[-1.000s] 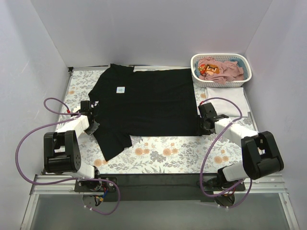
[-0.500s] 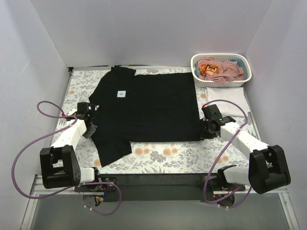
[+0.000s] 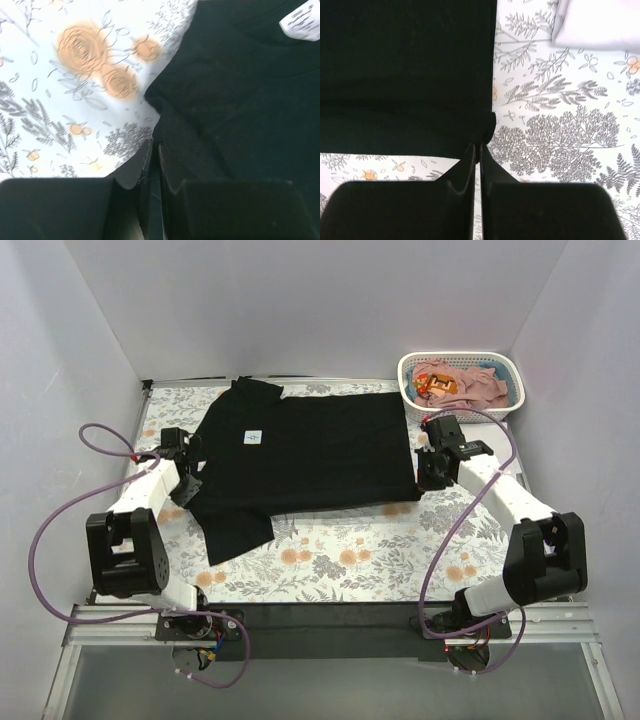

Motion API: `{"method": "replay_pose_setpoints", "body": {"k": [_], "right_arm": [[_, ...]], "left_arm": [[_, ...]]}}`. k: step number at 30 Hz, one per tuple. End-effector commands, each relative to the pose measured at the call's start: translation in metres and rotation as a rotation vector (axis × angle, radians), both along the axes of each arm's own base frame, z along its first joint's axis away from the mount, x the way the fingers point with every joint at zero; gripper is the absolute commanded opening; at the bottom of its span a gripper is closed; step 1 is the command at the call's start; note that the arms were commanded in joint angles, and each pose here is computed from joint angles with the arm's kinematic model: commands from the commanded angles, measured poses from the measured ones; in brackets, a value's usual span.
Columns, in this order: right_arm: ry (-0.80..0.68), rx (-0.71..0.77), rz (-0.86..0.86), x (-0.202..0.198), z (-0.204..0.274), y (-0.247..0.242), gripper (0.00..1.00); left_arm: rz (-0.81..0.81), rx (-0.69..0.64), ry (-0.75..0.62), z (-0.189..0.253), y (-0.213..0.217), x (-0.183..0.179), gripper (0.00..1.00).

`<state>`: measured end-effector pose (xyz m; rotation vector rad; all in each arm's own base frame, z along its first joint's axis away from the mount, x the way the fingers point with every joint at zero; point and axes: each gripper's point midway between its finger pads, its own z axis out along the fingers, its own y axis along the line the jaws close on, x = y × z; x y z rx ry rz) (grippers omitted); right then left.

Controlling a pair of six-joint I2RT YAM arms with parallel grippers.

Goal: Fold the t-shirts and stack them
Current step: Fold the tshirt

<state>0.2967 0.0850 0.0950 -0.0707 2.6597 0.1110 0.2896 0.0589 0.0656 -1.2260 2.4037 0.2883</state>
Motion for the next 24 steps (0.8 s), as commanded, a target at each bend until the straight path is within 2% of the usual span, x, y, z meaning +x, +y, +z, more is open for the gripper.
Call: {"method": "replay_pose_setpoints", "body": {"k": [1,12,24], "right_arm": [[-0.017,-0.020,-0.002,0.025,0.007,-0.003,0.01],[-0.053,-0.016,-0.086,0.078,0.010,-0.012,0.01],[-0.051,-0.026,-0.085,0.110,0.001,-0.011,0.01]], "left_arm": [[-0.001,0.022,-0.017,0.008,0.008,0.021,0.00],[-0.041,0.010,-0.065,0.020,0.011,0.089,0.00],[-0.046,0.018,-0.041,0.007,0.014,0.107,0.00]]}}
